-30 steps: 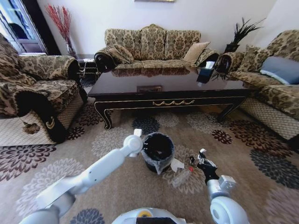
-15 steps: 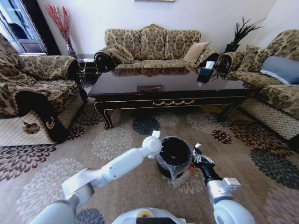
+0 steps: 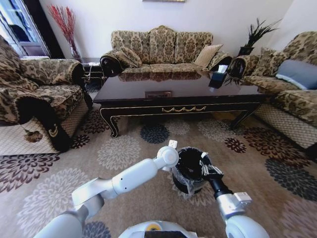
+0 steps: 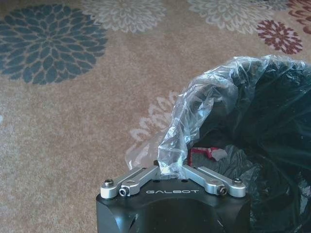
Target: Move to the front of the table and pick up the trash from the floor, then place it into the trash bin.
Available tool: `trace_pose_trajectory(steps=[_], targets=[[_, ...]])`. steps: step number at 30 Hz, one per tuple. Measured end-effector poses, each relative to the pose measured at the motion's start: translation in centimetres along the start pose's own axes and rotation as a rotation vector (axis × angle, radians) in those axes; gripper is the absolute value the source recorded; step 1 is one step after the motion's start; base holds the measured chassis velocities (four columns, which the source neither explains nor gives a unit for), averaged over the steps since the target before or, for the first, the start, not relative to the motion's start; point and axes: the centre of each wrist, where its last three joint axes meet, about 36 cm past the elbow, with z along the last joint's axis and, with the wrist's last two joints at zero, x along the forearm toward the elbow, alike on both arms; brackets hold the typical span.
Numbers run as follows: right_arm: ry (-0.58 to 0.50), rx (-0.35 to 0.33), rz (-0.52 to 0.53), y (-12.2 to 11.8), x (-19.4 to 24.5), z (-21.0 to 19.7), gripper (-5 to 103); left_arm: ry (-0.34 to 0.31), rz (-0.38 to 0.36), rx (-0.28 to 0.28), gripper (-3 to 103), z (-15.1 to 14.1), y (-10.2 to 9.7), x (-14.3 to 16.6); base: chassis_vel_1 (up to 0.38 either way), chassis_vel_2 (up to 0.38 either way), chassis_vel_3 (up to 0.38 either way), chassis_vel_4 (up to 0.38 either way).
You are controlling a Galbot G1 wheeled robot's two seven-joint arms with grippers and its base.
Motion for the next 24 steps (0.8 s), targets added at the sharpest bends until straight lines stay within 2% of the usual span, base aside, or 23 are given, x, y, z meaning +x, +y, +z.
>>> trace_pose_trajectory(steps=[1,5,8,10,13,14,17,19,20,21,22,24], targets=[[0.0,0.0,0.0,0.0,0.0,0.0,21,0.0,0.0,0.0,0,0.0,0.0,0.0,0.0,0.0,0.0,0.0],[0.01,0.005,-0.003,0.2,0.3,0.3,43,0.008,-0.012,0.001,0,0.5,0.5,-0.3,0.0,0.0,0.0,0.0],[0.011,0.007,-0.004,0.2,0.4,0.3,48,0.009,-0.012,0.001,0,0.6,0.5,-0.3,0.0,0.0,0.0,0.0],[0.01,0.013,-0.011,0.2,0.4,0.3,60,0.01,-0.016,0.003,0,0.8,0.7,-0.4,0.0,0.0,0.0,0.0],[0.007,0.018,-0.017,0.3,0.5,0.2,65,0.009,-0.018,0.005,0,0.8,0.9,-0.4,0.0,0.0,0.0,0.0],[0.003,0.031,-0.022,0.3,0.6,0.2,76,0.008,-0.019,0.006,0,0.7,0.9,-0.3,0.0,0.0,0.0,0.0],[-0.008,0.06,-0.039,0.2,0.7,0.3,82,0.006,-0.017,0.007,0,0.7,0.8,-0.3,0.0,0.0,0.0,0.0],[-0.016,0.097,-0.067,0.1,0.8,0.7,91,0.004,-0.01,0.005,0,0.7,0.5,-0.2,0.0,0.0,0.0,0.0],[-0.027,0.136,-0.105,-0.2,1.0,1.0,96,0.004,-0.004,0.002,0,0.7,0.1,-0.2,0.0,0.0,0.0,0.0],[-0.039,0.166,-0.136,-0.4,1.0,1.3,96,0.004,0.0,0.0,0,0.8,-0.2,-0.2,0.0,0.0,0.0,0.0],[-0.039,0.166,-0.136,-0.4,1.0,1.3,96,0.004,0.0,0.0,0,0.8,-0.2,-0.2,0.0,0.0,0.0,0.0],[-0.086,0.292,-0.208,-1.3,1.0,2.3,99,0.005,0.007,-0.002,0,0.8,-0.7,-0.2,0.0,0.0,0.0,0.0]])
